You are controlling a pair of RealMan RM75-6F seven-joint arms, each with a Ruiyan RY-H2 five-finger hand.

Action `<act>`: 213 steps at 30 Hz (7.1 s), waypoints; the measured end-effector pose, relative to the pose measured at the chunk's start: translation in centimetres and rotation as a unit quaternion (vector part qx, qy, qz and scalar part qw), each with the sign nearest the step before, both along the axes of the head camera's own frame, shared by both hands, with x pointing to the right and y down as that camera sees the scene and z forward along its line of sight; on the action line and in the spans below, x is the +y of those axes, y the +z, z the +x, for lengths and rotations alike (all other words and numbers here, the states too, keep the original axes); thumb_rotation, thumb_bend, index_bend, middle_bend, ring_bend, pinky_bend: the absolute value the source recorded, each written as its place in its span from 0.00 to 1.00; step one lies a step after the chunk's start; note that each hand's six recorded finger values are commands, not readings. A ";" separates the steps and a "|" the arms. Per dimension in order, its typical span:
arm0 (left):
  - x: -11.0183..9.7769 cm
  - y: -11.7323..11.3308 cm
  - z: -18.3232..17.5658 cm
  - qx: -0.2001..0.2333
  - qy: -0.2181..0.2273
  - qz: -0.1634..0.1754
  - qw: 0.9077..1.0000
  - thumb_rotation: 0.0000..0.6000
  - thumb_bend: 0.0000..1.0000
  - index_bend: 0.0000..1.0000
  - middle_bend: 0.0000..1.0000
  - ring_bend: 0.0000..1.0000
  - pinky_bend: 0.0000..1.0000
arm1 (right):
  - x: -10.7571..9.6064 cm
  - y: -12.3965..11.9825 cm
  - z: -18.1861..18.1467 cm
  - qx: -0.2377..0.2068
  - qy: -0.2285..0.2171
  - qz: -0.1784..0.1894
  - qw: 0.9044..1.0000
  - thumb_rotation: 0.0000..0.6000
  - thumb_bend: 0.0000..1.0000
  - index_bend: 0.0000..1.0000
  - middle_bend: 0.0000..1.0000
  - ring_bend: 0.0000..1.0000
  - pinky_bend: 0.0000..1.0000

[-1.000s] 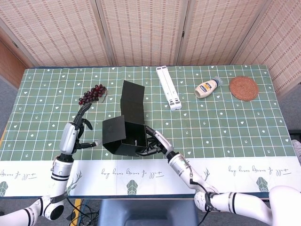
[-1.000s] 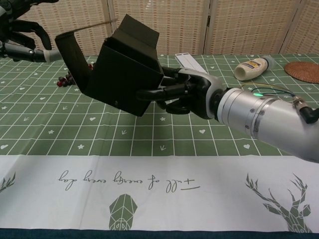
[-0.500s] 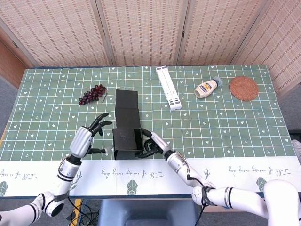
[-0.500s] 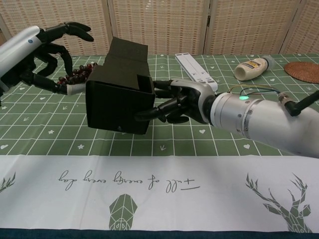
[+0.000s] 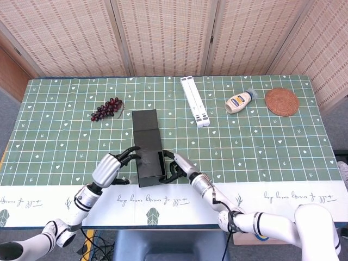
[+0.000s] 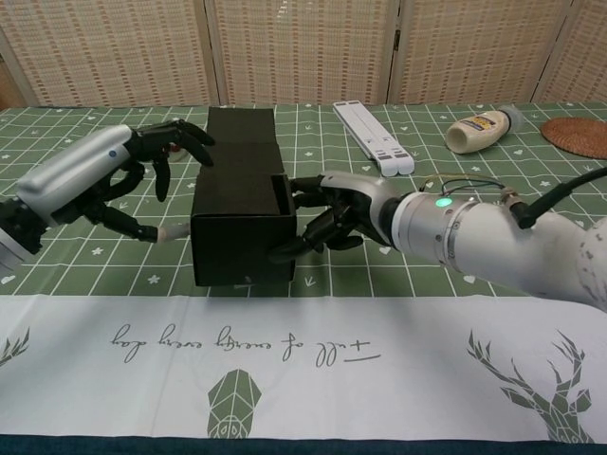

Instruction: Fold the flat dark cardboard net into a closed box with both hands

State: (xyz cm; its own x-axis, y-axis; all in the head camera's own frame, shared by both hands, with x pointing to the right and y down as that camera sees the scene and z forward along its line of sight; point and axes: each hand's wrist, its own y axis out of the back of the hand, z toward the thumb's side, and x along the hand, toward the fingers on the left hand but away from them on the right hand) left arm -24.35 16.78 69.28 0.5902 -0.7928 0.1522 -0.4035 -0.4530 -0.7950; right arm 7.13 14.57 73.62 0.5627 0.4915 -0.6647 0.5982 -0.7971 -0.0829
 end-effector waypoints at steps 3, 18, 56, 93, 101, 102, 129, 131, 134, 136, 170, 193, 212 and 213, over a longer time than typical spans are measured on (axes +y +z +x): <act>0.5 0.6 0.4 -0.011 0.022 0.004 1.000 1.00 0.11 0.32 0.21 0.57 0.90 | 0.0 0.3 0.1 0.008 -0.007 0.004 1.000 1.00 0.34 0.23 0.39 0.75 1.00; 2.0 2.4 2.1 -0.033 0.100 0.001 0.994 1.00 0.11 0.36 0.28 0.57 0.89 | 1.6 1.2 0.5 0.028 -0.049 0.031 0.998 1.00 0.35 0.23 0.39 0.75 1.00; 2.7 2.7 4.6 -0.072 0.197 -0.009 0.978 1.00 0.11 0.51 0.43 0.61 0.89 | 2.9 0.7 1.0 0.017 -0.064 0.051 0.997 1.00 0.38 0.23 0.38 0.75 1.00; 1.3 0.5 2.6 -0.059 0.142 0.009 0.988 1.00 0.11 0.26 0.16 0.50 0.87 | 1.7 0.8 1.8 0.021 -0.038 0.061 0.997 1.00 0.39 0.23 0.36 0.75 1.00; 0.6 -0.8 0.6 -0.061 0.108 0.013 0.992 1.00 0.11 0.23 0.15 0.50 0.87 | 0.9 1.1 2.2 0.031 -0.026 0.070 0.997 1.00 0.38 0.04 0.23 0.74 1.00; 0.5 -1.0 0.3 -0.061 0.101 0.013 0.993 1.00 0.11 0.22 0.15 0.50 0.87 | 0.8 1.1 2.3 0.032 -0.025 0.071 0.997 1.00 0.36 0.01 0.19 0.73 1.00; -0.8 -1.9 -3.2 -0.010 -0.059 -0.093 0.994 1.00 0.11 0.10 0.13 0.50 0.87 | -6.6 -9.5 8.7 0.036 0.020 0.170 0.985 1.00 0.00 0.00 0.03 0.62 1.00; -0.6 -1.7 -3.4 -0.001 -0.075 -0.119 0.990 1.00 0.11 0.07 0.13 0.50 0.87 | -7.1 -10.1 9.1 0.049 0.013 0.188 0.981 1.00 0.01 0.00 0.04 0.62 1.00; -0.1 -1.4 -3.6 0.018 -0.104 -0.170 0.980 1.00 0.11 0.01 0.09 0.50 0.88 | -7.4 -10.2 9.5 0.071 -0.002 0.205 0.976 1.00 0.01 0.00 0.04 0.62 1.00; 0.4 -1.0 -3.6 0.028 -0.121 -0.210 0.970 1.00 0.11 0.00 0.05 0.50 0.88 | -7.2 -9.8 9.6 0.087 -0.017 0.212 0.973 1.00 0.01 0.00 0.04 0.62 1.00; 2.4 0.6 -4.2 0.041 -0.158 -0.306 0.938 1.00 0.11 0.00 0.00 0.50 0.88 | -2.3 -3.4 2.2 0.154 -0.077 0.276 0.946 1.00 0.01 0.00 0.00 0.62 1.00; 1.5 4.9 0.5 0.077 -0.109 -0.362 0.923 1.00 0.11 0.00 0.00 0.50 0.88 | -7.9 -13.0 11.3 0.153 0.004 0.305 0.940 1.00 0.01 0.00 0.01 0.62 1.00; 1.4 6.9 2.3 0.134 -0.126 -0.383 0.905 1.00 0.11 0.15 0.15 0.54 0.88 | -7.2 -11.9 12.3 0.161 0.005 0.290 0.943 1.00 0.01 0.00 0.03 0.62 1.00; 1.3 7.0 2.4 0.141 -0.131 -0.381 0.904 1.00 0.11 0.18 0.19 0.55 0.88 | -7.2 -11.8 12.3 0.161 0.006 0.287 0.944 1.00 0.01 0.00 0.03 0.62 1.00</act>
State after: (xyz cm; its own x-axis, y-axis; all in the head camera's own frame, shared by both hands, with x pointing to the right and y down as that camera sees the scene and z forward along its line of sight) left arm -21.99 18.13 76.28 0.4967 -0.6397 0.5866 -0.7145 -0.6850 -0.1419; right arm 19.44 7.39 61.82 0.3689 0.8279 -0.4224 0.4765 -0.5587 -0.6789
